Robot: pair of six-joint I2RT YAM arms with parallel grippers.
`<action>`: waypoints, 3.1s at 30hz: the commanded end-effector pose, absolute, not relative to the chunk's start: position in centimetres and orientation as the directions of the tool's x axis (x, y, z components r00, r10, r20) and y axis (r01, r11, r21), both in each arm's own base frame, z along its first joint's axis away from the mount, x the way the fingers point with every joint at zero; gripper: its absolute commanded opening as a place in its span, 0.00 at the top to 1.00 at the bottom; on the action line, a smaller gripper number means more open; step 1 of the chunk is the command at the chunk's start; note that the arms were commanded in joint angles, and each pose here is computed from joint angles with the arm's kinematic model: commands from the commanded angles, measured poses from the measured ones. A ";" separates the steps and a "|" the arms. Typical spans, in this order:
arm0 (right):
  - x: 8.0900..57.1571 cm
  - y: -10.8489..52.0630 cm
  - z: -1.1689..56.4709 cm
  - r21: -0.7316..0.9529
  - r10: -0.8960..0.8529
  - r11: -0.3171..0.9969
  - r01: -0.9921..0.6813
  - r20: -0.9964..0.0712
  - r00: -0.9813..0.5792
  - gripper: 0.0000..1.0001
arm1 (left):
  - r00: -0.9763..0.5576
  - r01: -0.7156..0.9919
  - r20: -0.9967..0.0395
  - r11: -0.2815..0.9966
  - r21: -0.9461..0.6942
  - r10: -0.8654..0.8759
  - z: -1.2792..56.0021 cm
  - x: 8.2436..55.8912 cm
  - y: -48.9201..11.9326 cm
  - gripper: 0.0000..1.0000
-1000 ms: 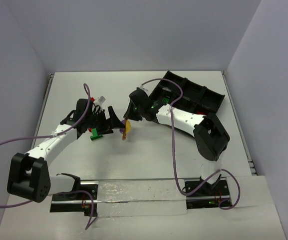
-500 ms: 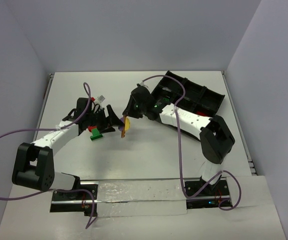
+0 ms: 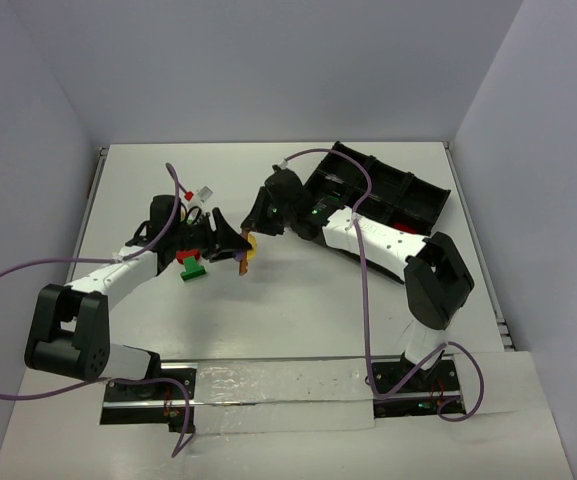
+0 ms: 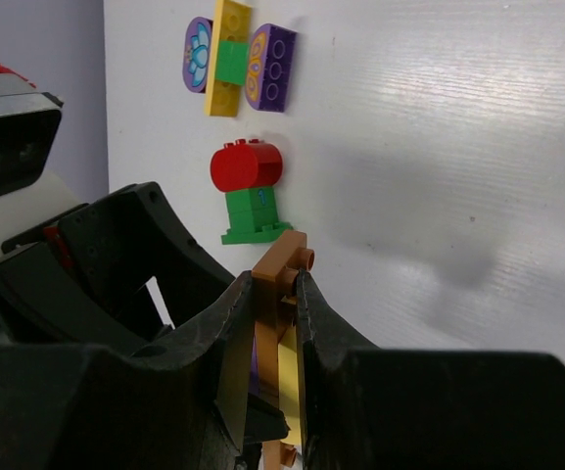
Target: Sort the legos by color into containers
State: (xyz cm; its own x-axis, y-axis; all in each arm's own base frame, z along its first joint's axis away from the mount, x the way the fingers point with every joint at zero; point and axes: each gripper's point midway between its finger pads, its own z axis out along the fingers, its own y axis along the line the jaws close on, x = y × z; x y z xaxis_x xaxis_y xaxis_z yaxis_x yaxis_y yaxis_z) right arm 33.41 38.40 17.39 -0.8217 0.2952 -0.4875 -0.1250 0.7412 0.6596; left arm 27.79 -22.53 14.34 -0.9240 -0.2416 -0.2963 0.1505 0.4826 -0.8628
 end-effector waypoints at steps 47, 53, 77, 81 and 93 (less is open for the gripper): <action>31.0 32.6 25.1 0.758 0.062 0.382 -0.528 -0.592 -0.804 0.29 | -0.903 0.292 -0.351 0.244 -0.925 -0.248 21.7 28.4 -21.0 1.00; 27.9 33.5 25.6 0.758 -0.043 0.213 -0.617 -0.623 -0.781 0.29 | -0.885 0.360 -0.394 0.170 -0.917 -0.250 25.3 28.1 -21.3 1.00; 26.7 38.3 28.2 0.782 -0.062 0.000 -0.623 -0.621 -0.781 0.35 | -0.860 0.424 -0.445 0.136 -0.895 -0.250 28.4 27.4 -21.3 1.00; 26.6 38.8 28.5 0.781 -0.067 -0.014 -0.624 -0.624 -0.779 0.41 | -0.859 0.426 -0.447 0.136 -0.895 -0.250 28.4 27.3 -21.3 1.00; 25.8 39.0 29.1 0.789 -0.071 -0.072 -0.610 -0.614 -0.786 0.55 | -0.860 0.427 -0.448 0.134 -0.894 -0.245 28.4 27.2 -21.3 1.00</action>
State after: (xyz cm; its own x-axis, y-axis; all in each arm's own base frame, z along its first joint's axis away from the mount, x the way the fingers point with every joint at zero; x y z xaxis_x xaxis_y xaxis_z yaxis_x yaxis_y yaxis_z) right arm 26.34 38.31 26.67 -0.8344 -0.0818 -0.5451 -0.5483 0.0231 0.8359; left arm 27.67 -21.24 26.65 -0.8886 -0.2609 -0.3774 0.3482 0.1522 -0.9250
